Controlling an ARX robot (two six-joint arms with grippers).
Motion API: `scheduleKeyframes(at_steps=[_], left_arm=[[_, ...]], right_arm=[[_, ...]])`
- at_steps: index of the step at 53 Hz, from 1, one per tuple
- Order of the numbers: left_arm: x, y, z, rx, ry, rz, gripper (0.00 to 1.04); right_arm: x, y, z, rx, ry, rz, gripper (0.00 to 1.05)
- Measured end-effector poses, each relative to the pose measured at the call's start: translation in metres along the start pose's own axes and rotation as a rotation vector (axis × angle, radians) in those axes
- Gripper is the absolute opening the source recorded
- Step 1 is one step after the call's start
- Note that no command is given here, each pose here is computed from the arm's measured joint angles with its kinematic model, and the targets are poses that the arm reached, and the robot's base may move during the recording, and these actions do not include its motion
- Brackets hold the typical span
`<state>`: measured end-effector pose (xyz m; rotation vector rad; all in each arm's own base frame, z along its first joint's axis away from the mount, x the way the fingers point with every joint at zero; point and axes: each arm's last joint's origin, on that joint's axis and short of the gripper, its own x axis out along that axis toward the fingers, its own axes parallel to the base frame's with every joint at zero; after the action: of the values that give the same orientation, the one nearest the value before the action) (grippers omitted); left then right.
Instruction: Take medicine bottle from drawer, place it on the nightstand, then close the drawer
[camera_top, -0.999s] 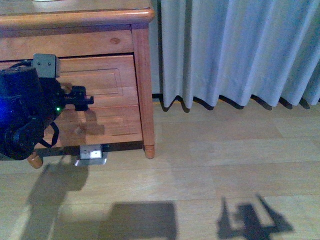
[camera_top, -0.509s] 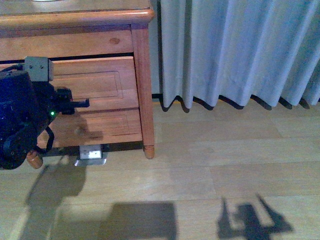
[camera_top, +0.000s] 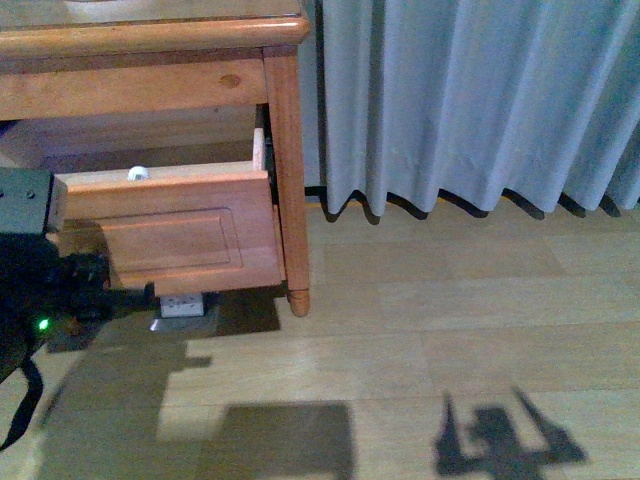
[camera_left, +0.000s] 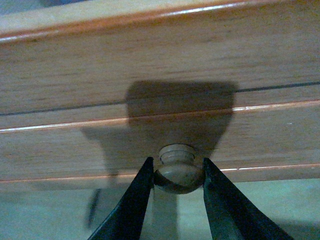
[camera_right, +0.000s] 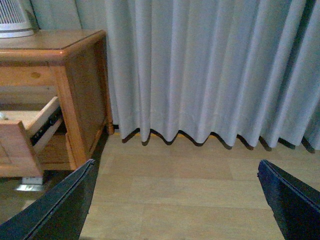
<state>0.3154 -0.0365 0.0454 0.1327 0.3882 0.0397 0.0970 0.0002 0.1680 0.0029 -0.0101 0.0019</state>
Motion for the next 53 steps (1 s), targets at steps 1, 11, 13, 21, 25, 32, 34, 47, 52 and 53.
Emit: scheduleKeyframes(at_steps=[1,11,13,21,25,32,34,47,52,53], left_arm=[[-0.003,0.0,0.0,0.001,0.007,0.001,0.24],[-0.034,-0.002,-0.006,0.008,0.081,0.001,0.24],[-0.037,-0.002,-0.006,0.011,0.088,0.003,0.24],[-0.041,-0.001,-0.007,0.008,0.122,0.004,0.38],[-0.043,-0.001,-0.006,0.007,0.126,-0.011,0.49],[-0.051,-0.001,-0.001,0.003,0.131,-0.019,0.68],[-0.056,0.0,0.002,0.004,0.135,-0.021,0.75],[-0.092,0.009,0.04,0.012,0.11,-0.036,0.97],[-0.111,0.018,0.067,0.02,0.05,-0.03,0.98],[-0.116,0.021,0.074,0.025,0.029,-0.026,0.98]], right_arm=[[0.0,0.0,0.0,0.0,0.0,0.0,0.98],[0.0,0.0,0.0,0.0,0.0,0.0,0.98],[0.0,0.0,0.0,0.0,0.0,0.0,0.98],[0.0,0.0,0.0,0.0,0.0,0.0,0.98],[0.0,0.0,0.0,0.0,0.0,0.0,0.98],[0.0,0.0,0.0,0.0,0.0,0.0,0.98],[0.0,0.0,0.0,0.0,0.0,0.0,0.98],[0.0,0.0,0.0,0.0,0.0,0.0,0.98],[0.0,0.0,0.0,0.0,0.0,0.0,0.98],[0.0,0.0,0.0,0.0,0.0,0.0,0.98]])
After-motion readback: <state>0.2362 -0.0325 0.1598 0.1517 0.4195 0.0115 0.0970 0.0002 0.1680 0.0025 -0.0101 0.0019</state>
